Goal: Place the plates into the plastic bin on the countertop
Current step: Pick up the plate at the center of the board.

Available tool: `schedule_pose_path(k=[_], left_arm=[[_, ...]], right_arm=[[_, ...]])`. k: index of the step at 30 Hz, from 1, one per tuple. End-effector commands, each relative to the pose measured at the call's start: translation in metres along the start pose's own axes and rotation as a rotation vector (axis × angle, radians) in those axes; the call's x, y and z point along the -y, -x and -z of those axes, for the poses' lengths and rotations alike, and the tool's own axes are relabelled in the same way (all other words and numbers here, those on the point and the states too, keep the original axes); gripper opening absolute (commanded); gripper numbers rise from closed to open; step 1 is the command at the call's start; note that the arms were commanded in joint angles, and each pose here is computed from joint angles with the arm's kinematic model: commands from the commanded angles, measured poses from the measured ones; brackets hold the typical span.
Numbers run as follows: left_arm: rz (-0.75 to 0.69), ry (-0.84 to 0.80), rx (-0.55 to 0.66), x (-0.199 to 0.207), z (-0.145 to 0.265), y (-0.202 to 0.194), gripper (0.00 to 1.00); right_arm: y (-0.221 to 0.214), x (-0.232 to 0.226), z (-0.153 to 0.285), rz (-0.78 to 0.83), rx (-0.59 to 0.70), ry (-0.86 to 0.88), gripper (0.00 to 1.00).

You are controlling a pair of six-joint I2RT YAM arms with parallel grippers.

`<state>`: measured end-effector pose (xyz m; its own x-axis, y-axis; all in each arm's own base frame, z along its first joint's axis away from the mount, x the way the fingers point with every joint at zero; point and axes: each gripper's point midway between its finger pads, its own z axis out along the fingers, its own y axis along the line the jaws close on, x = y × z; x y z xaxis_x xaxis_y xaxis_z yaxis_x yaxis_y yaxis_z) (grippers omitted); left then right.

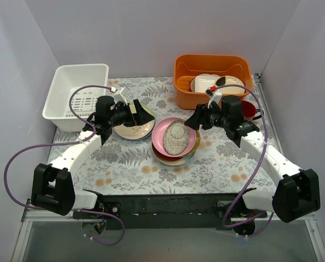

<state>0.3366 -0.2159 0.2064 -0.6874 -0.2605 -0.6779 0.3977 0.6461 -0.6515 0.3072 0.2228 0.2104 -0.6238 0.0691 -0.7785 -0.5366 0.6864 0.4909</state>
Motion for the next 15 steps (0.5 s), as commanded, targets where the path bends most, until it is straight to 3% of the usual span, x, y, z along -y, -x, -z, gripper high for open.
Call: schedule_pose_path(k=[1,15], left_arm=[[-0.06,-0.093,0.002,0.027,0.006,0.011,0.98],[-0.116,-0.168,-0.162,0.051,-0.03,-0.026,0.96]], right_arm=[[0.007,-0.012,0.0,0.004,0.006,0.025,0.69],[-0.012,-0.002,-0.005,-0.023,-0.04,-0.003,0.59]])
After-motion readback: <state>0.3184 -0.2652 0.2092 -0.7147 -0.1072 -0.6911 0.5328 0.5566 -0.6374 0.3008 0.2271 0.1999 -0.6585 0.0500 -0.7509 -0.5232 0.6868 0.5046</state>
